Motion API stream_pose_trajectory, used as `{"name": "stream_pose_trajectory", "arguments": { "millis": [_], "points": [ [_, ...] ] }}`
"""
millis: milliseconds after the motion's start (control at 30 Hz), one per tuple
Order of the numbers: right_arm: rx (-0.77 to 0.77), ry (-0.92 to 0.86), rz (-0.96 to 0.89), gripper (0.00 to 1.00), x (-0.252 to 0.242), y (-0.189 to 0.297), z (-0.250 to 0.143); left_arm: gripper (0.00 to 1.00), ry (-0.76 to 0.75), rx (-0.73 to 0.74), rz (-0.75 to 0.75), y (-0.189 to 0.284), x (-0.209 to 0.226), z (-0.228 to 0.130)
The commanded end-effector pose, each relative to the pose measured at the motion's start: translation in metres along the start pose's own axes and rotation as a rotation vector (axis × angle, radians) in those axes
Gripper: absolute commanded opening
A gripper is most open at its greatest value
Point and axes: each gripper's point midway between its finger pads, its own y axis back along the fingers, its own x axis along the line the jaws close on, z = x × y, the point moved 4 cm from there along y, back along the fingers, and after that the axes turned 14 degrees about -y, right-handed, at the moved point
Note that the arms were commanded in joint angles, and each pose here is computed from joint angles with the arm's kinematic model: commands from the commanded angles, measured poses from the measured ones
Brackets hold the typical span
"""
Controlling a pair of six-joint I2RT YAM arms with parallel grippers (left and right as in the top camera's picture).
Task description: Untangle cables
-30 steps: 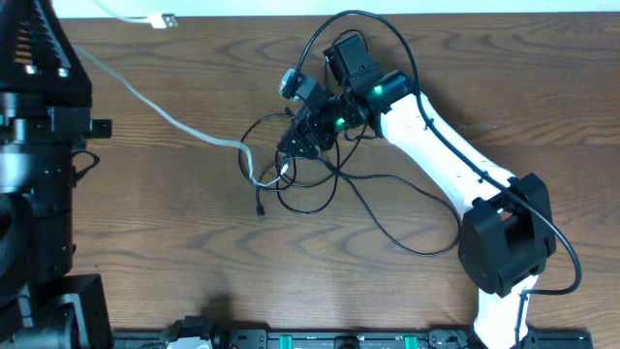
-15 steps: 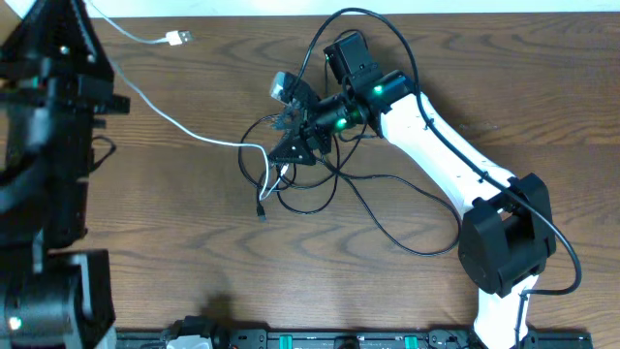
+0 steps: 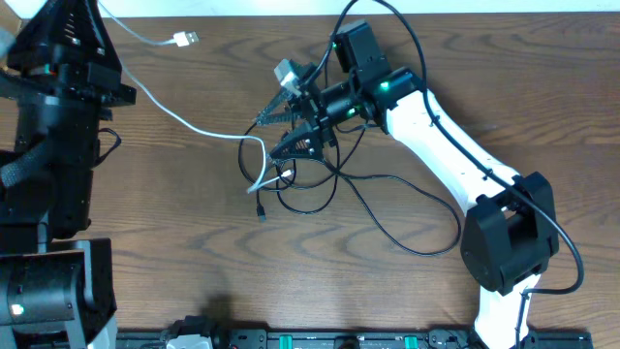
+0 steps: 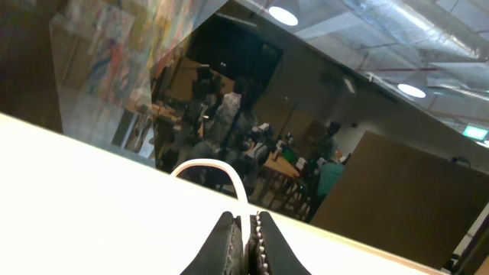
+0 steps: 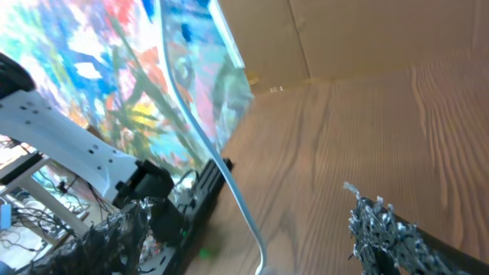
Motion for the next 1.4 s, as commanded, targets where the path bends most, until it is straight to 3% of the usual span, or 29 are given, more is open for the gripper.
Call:
{"name": "stream_pose_trajectory", "arguments": {
  "millis": [0,167,300,367,467,700,800,867,967,1033,1367],
  "points": [
    [-0.016,-0.021,0.099,0.82,0.012,0.002,0.006,0.07,0.021,-0.005,0.005,0.004,-0.001,0.005],
    [0.017,-0.031,0.076,0.76,0.013,-0.024,0.007,0.07,0.056,0.039,-0.022,-0.003,-0.002,-0.006],
    [0.037,-0.069,0.008,0.63,0.006,-0.039,0.003,0.07,0.061,0.071,-0.023,-0.007,0.000,-0.014],
    [0.038,-0.112,-0.051,0.47,-0.001,-0.042,0.003,0.07,0.065,0.093,-0.016,-0.010,0.002,-0.019],
    [0.015,-0.228,-0.191,0.01,-0.020,-0.036,0.004,0.07,0.072,0.146,0.002,-0.014,0.006,-0.032],
    [-0.033,-0.453,-0.497,0.01,-0.054,-0.007,-0.006,0.08,0.090,0.371,0.109,-0.024,0.029,-0.088],
    [-0.020,-0.503,-0.631,0.01,-0.057,0.005,-0.014,0.16,0.104,0.503,0.181,-0.028,0.044,-0.122],
    [-0.016,-0.512,-0.707,0.01,-0.053,0.013,-0.014,0.34,0.111,0.589,0.224,-0.031,0.053,-0.144],
    [-0.033,-0.494,-0.823,0.01,-0.041,0.028,-0.007,0.77,0.126,0.702,0.258,-0.037,0.063,-0.175],
    [-0.068,-0.455,-0.874,0.01,-0.027,0.040,0.007,0.86,0.136,0.778,0.280,-0.040,0.069,-0.197],
    [-0.410,-0.166,-1.134,0.01,0.097,0.122,0.100,0.89,0.177,1.041,0.342,-0.054,0.093,-0.281]
  ]
}}
